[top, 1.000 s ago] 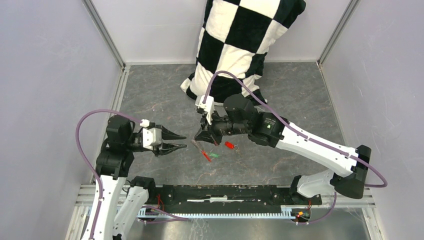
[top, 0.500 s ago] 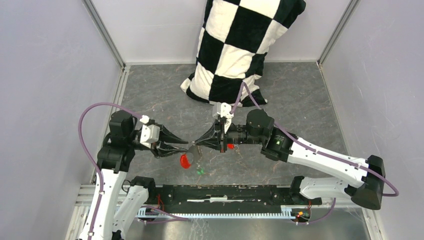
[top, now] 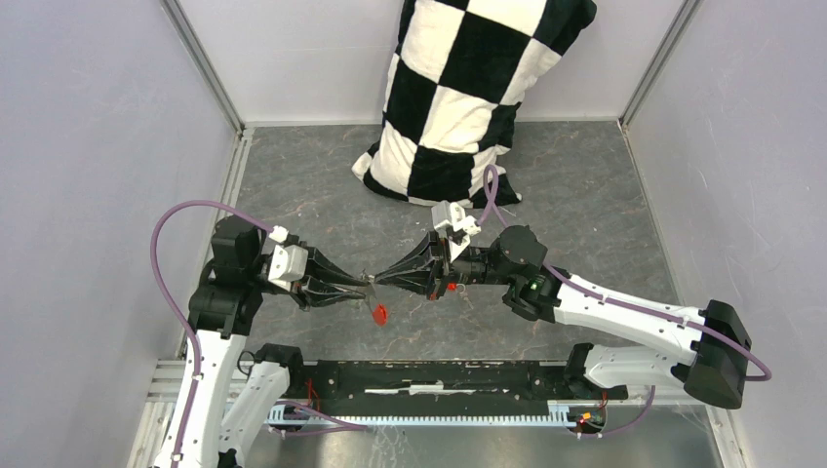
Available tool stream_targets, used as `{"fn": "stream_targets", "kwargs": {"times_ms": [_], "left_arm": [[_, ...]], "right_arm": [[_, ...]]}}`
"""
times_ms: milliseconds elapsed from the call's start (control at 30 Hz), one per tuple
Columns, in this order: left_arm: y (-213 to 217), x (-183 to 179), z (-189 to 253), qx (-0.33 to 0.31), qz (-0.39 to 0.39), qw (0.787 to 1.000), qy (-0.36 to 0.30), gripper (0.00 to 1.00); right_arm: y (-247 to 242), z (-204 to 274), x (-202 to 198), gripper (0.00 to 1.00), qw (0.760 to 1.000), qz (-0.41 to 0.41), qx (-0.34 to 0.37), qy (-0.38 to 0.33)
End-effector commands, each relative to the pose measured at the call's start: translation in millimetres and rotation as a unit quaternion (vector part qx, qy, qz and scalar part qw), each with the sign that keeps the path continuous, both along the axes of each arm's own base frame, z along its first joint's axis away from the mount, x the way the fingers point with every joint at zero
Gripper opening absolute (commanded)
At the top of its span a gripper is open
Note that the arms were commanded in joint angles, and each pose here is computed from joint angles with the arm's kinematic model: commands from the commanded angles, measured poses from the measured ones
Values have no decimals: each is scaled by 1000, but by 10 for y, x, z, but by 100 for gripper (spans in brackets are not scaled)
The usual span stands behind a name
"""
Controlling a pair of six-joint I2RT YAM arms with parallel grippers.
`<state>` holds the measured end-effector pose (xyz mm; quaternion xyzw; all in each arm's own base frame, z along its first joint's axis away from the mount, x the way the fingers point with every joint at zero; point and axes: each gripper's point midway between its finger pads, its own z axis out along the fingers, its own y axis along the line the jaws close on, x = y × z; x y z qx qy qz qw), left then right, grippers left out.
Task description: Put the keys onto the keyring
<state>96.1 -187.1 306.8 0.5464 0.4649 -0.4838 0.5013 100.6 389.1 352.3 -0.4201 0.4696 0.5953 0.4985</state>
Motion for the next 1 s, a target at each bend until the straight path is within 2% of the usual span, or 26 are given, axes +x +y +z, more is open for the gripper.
{"fn": "stream_targets", "kwargs": {"times_ms": [0, 567, 967], "left_arm": [[-1, -117, 143, -10, -21, 1000, -1, 30], [5, -250, 282, -22, -51, 998, 11, 32], [5, -255, 291, -23, -52, 998, 10, 18]], "right_arm": [[-51, 291, -94, 1, 997, 23, 63, -26], [80, 213, -128, 1, 995, 52, 80, -29], [155, 101, -129, 1, 996, 44, 62, -51]]}}
